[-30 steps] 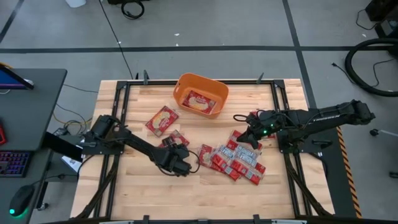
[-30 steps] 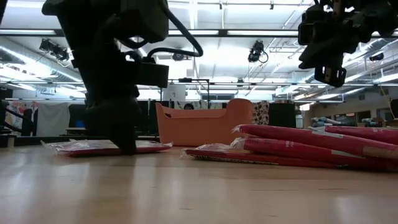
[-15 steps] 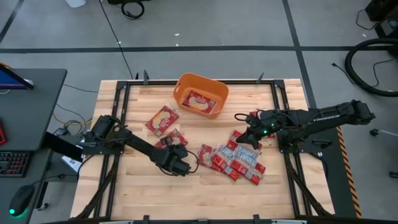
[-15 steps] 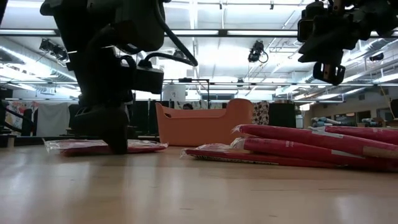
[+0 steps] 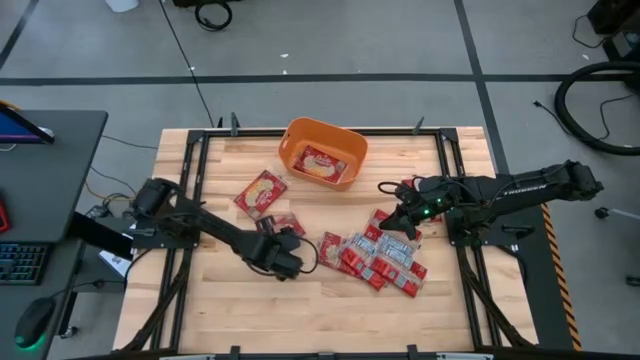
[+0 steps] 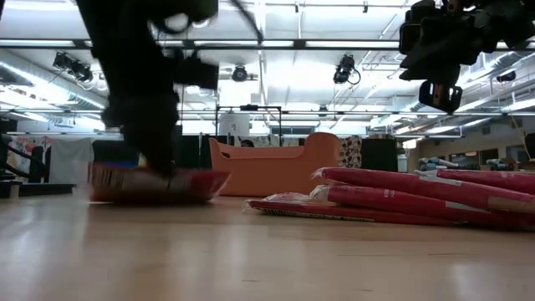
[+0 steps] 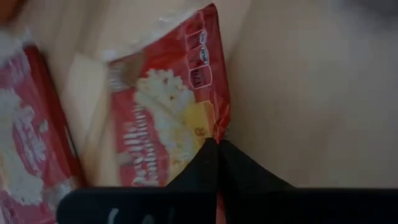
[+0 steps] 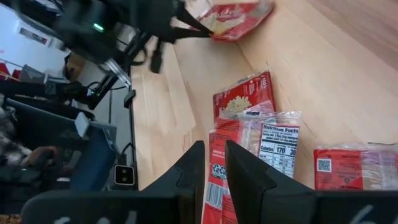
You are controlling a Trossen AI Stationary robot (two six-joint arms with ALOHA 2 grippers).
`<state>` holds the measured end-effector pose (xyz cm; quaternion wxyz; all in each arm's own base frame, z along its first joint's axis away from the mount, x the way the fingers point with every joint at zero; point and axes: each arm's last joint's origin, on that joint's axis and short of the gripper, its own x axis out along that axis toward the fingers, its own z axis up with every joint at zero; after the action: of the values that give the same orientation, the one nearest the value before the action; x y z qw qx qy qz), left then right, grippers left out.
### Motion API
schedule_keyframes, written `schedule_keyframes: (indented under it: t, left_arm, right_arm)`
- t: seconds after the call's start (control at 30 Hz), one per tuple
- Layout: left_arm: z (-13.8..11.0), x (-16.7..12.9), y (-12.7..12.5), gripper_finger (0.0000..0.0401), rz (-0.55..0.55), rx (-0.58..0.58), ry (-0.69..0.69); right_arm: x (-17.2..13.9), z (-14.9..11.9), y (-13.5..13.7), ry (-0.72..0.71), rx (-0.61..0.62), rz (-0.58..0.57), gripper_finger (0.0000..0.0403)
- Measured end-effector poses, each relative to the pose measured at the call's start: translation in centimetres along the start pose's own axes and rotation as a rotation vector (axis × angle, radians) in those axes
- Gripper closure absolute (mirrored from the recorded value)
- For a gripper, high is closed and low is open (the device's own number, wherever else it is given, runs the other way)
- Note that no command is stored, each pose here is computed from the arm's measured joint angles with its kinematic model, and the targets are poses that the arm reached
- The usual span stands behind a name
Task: Sort popcorn bags into baskets
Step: Put the red popcorn bag into the orange bin
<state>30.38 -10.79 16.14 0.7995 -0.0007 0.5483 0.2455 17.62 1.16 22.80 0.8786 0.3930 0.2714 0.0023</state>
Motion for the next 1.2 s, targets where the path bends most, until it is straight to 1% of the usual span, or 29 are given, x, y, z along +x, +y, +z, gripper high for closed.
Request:
schedule_keyframes:
  t: [0.2,0.37,0.5,0.67,0.73,0.83,1.03,1.1,1.2]
  left_arm:
    - [0.8,-3.1,1.5,0.0399,-0.063,-0.055,-0.079]
    - [1.1,-4.1,2.2,0.0399,-0.085,-0.077,-0.102]
    - [1.3,-3.9,2.2,0.0399,-0.125,-0.07,-0.078]
    - [1.7,-3.7,2.3,0.0399,-0.141,-0.071,-0.096]
    - [1.9,-3.7,2.4,0.04,-0.146,-0.081,-0.104]
    - [2.3,-3.6,2.3,0.04,-0.171,-0.101,-0.129]
    - [2.9,-3.9,1.7,0.04,-0.258,-0.123,-0.168]
    - [3.2,-4.0,1.5,0.04,-0.284,-0.134,-0.187]
    - [3.4,-4.1,1.4,0.04,-0.302,-0.147,-0.207]
  right_arm:
    - [0.0,0.1,0.1,-0.011,-0.03,0.01,0.0335]
    - [0.0,0.2,0.1,-0.027,-0.052,-0.002,0.0335]
    - [0.6,0.2,0.4,-0.04,-0.159,0.014,0.0335]
    - [2.5,0.1,0.1,-0.037,-0.275,-0.048,0.0334]
    - [3.5,0.2,-0.1,-0.039,-0.316,-0.048,0.033]
    - [5.1,0.3,-0.2,-0.063,-0.405,-0.038,0.0316]
    - [7.6,0.7,-0.3,-0.135,-0.574,-0.014,0.027]
    - [8.2,0.8,-0.4,-0.161,-0.605,0.001,0.0254]
    - [9.0,0.9,-0.5,-0.167,-0.606,0.009,0.0236]
